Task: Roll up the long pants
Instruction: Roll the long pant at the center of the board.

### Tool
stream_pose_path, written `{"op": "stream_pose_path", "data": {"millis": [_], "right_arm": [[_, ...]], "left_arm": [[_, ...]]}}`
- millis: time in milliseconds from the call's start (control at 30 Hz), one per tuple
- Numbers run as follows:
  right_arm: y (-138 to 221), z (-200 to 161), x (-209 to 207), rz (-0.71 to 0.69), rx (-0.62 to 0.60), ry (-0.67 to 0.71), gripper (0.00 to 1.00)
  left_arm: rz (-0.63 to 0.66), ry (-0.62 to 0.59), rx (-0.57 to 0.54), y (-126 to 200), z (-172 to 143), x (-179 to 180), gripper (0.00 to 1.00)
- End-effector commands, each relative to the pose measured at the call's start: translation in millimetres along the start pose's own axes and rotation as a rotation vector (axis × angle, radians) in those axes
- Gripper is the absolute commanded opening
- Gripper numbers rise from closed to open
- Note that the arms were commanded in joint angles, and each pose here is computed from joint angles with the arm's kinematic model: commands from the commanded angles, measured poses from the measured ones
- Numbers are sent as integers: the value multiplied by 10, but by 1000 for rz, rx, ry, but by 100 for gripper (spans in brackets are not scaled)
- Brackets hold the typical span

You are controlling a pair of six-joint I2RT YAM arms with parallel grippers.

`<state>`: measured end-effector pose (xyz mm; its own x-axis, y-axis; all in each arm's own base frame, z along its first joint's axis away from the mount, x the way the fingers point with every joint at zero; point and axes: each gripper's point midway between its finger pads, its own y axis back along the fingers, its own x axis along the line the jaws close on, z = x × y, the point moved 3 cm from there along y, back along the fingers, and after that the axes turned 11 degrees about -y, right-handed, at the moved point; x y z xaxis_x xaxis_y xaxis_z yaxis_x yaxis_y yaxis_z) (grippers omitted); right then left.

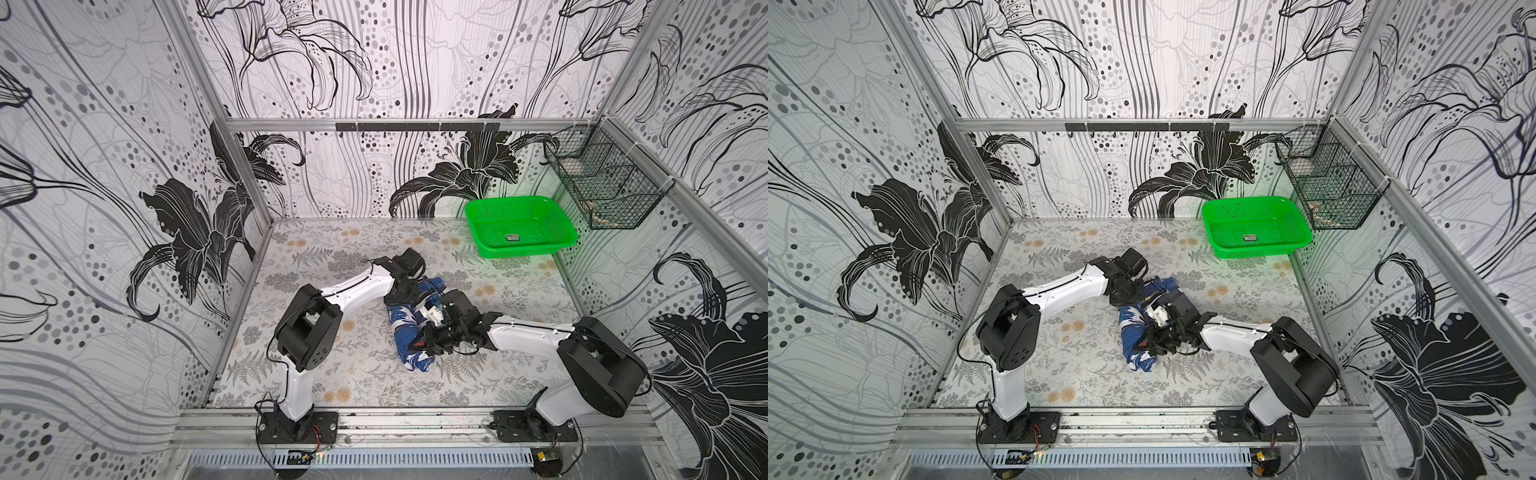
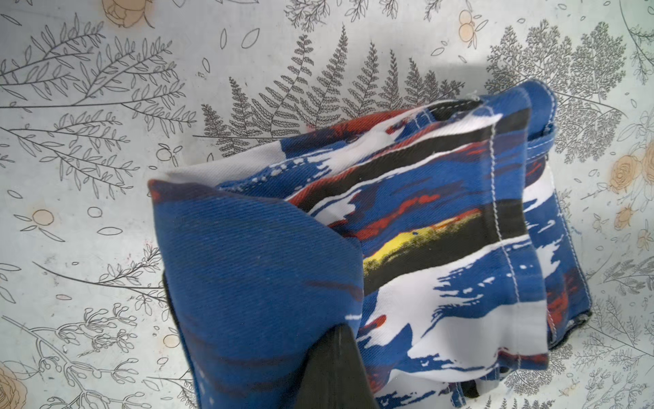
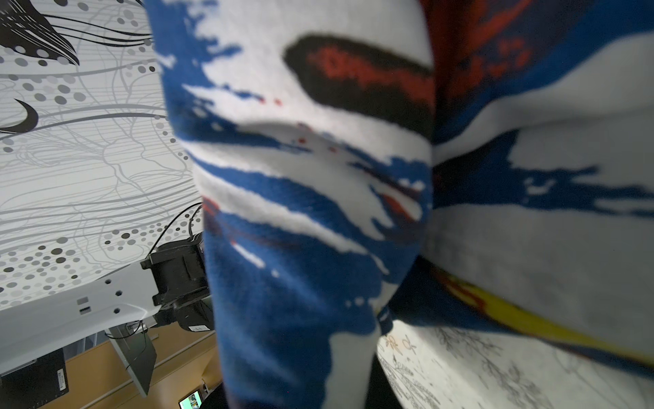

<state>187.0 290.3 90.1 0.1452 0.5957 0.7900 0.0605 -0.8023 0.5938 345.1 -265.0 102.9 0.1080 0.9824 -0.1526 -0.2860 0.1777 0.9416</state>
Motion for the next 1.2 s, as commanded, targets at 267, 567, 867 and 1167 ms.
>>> {"op": "stream_pose_path", "data": {"millis": [267,567,867,1167], "right_arm": [[-59,-42,-308,-105,34,-105,12],[-56,-39,-301,-108,34,-105,12],[-46,-66,-343,-116,34,-111,12],[-53,-80,-400,-131,38,-113,12]], "left_arm": [[29,-21,-63,565,39,69,0],[73,-23,-23,464,-119,196,0],[68,-18,36,56,-220,181,0],[64,-17,64,-162,-250,159,0]]}}
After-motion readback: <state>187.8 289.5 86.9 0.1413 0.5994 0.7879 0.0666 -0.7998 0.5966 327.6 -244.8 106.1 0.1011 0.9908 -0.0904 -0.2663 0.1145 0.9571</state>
